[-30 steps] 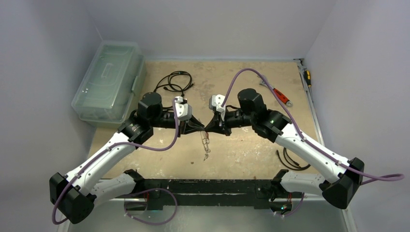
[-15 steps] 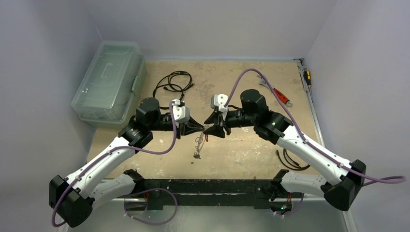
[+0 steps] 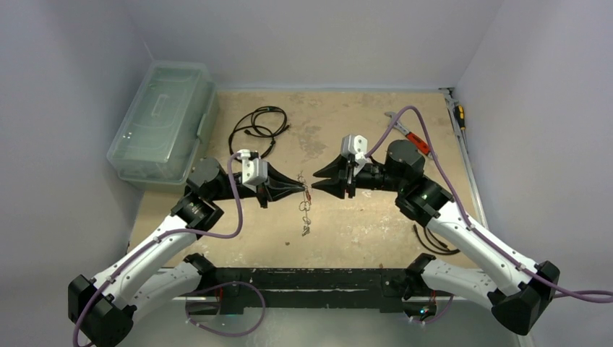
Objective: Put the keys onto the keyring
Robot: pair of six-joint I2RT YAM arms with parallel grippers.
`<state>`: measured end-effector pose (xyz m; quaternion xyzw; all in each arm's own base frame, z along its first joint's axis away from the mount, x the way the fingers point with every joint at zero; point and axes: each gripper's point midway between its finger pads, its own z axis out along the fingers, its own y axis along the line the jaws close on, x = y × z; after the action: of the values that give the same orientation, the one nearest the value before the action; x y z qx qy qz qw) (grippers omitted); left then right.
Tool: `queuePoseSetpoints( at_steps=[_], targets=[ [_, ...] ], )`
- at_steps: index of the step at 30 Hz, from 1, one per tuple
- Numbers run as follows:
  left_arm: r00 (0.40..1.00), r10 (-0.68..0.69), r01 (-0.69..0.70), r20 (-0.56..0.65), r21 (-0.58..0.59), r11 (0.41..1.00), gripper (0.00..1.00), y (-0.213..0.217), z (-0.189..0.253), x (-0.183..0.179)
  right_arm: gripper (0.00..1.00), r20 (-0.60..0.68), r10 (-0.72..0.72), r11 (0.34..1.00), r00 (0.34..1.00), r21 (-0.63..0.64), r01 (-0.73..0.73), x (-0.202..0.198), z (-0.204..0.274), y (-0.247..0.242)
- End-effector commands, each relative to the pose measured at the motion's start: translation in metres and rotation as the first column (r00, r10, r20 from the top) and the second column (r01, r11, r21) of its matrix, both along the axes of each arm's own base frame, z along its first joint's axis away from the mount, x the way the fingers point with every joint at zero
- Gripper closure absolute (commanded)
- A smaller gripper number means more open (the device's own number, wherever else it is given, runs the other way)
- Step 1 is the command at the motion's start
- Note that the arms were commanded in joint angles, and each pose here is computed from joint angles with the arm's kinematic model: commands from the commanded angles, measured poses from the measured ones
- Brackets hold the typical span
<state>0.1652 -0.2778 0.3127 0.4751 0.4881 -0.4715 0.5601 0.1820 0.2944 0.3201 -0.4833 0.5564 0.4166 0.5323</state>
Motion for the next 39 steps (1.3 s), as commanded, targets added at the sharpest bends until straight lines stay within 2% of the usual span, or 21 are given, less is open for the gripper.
queuePoseSetpoints(
  at_steps=[1,14,18,23,28,30,32,34,39],
  targets=[
    [0.999,-0.009,0.012,0.048,-0.071,0.997,1.0,0.001,0.021,-0.005,0.67,0.012,0.044,0.997,0.999,0.067,-0.044,-0.005,0.016,0.003],
    [0.999,0.005,-0.001,0.052,-0.074,0.997,1.0,0.002,0.023,-0.004,0.68,-0.042,0.131,0.99,0.99,0.053,-0.129,-0.014,0.005,0.011],
    [0.999,0.006,-0.002,0.053,-0.076,0.997,1.0,0.003,0.024,-0.004,0.77,-0.056,0.12,0.992,0.991,0.041,-0.118,-0.012,-0.001,0.01],
    [0.998,0.008,-0.004,0.054,-0.078,0.997,1.0,0.003,0.024,-0.004,0.8,-0.064,0.098,0.995,0.993,0.026,-0.096,-0.009,-0.006,0.008],
    [0.998,0.011,-0.006,0.055,-0.08,0.997,1.0,0.003,0.025,-0.004,0.88,-0.065,0.1,0.995,0.993,0.026,-0.098,-0.01,-0.005,0.008],
    [0.998,0.011,-0.007,0.055,-0.08,0.997,1.0,0.003,0.025,-0.004,0.86,-0.088,0.097,0.995,0.991,0.01,-0.097,-0.01,-0.01,0.007],
    [0.998,0.012,-0.008,0.056,-0.081,0.997,1.0,0.003,0.025,-0.004,0.78,-0.099,0.097,0.995,0.99,0.003,-0.097,-0.01,-0.013,0.007],
    [0.998,0.013,-0.008,0.056,-0.081,0.997,1.0,0.003,0.025,-0.004,0.75,-0.103,0.101,0.995,0.99,0.001,-0.102,-0.011,-0.015,0.007],
    [0.998,0.011,-0.006,0.057,-0.081,0.997,1.0,0.003,0.025,-0.004,0.85,-0.106,0.101,0.995,0.989,-0.001,-0.102,-0.01,-0.016,0.008]
  ],
)
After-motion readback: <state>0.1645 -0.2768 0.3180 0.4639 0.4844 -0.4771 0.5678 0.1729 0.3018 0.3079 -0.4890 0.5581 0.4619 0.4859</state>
